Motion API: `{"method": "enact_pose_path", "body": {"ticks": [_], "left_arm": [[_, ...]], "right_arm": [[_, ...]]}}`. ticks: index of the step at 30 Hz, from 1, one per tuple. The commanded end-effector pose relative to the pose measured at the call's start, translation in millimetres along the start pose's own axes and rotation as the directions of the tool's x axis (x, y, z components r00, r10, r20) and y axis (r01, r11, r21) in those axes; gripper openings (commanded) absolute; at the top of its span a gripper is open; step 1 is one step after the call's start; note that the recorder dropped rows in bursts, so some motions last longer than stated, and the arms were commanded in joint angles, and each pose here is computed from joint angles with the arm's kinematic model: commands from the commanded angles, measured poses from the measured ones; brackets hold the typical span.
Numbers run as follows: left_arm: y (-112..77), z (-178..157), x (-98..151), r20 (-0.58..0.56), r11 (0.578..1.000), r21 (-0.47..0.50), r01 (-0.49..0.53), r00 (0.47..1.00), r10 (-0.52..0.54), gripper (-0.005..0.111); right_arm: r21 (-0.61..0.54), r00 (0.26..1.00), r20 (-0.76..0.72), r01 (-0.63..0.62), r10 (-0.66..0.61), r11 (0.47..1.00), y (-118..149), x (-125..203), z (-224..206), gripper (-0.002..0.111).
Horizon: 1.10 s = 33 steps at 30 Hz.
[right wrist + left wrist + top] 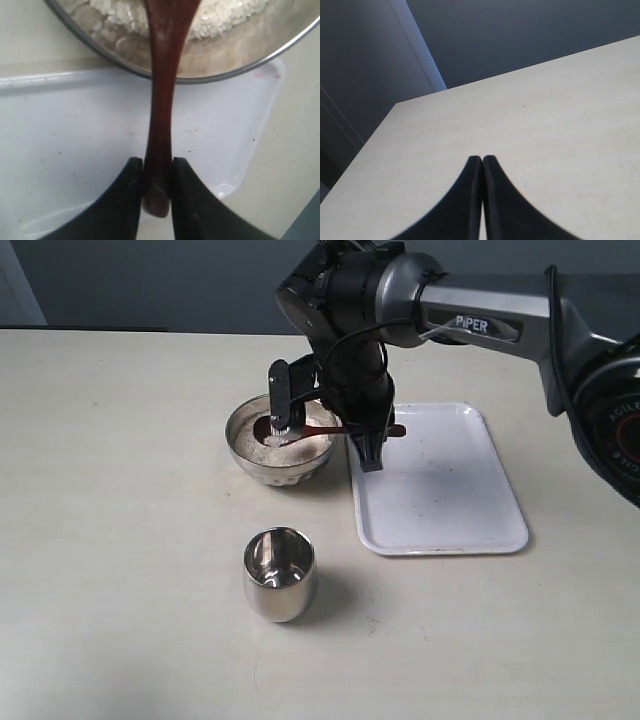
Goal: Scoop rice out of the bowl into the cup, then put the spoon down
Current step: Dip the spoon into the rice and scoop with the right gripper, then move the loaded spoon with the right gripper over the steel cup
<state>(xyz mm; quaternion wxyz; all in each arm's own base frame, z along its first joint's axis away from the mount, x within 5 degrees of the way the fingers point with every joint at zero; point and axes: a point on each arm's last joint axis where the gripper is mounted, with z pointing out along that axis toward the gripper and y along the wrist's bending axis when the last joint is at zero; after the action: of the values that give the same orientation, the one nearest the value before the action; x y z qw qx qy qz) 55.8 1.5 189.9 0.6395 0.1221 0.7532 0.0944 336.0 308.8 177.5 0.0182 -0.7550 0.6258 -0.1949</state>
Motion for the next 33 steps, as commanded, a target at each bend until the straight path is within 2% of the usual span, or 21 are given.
{"method": "enact_pose_path", "body": {"ticks": [1, 15, 18, 25, 33], "left_arm": [[0.3, -1, -2, 0.014, 1.000, -0.001, 0.005, 1.000, -0.005, 0.001], [0.3, -1, -2, 0.014, 1.000, -0.001, 0.005, 1.000, -0.005, 0.001], [0.3, -1, -2, 0.014, 1.000, -0.001, 0.005, 1.000, -0.005, 0.001], [0.3, -1, -2, 0.014, 1.000, -0.001, 0.005, 1.000, -0.005, 0.001], [0.3, -1, -2, 0.014, 1.000, -0.001, 0.005, 1.000, -0.005, 0.001]], "right_arm": [[0.003, 0.999, 0.012, -0.050, 0.050, 0.999, -2, 4, -7, -0.001], [-0.031, 0.978, 0.150, -0.140, 0.144, 0.990, 0, 10, -45, -0.001], [-0.040, 0.976, 0.143, -0.158, 0.162, 0.987, 4, 14, -47, -0.001], [-0.128, 0.985, 0.076, -0.143, 0.154, 0.981, 36, 29, -35, -0.001], [-0.221, 0.973, 0.105, -0.177, 0.204, 0.959, 68, 45, -50, -0.001]]}}
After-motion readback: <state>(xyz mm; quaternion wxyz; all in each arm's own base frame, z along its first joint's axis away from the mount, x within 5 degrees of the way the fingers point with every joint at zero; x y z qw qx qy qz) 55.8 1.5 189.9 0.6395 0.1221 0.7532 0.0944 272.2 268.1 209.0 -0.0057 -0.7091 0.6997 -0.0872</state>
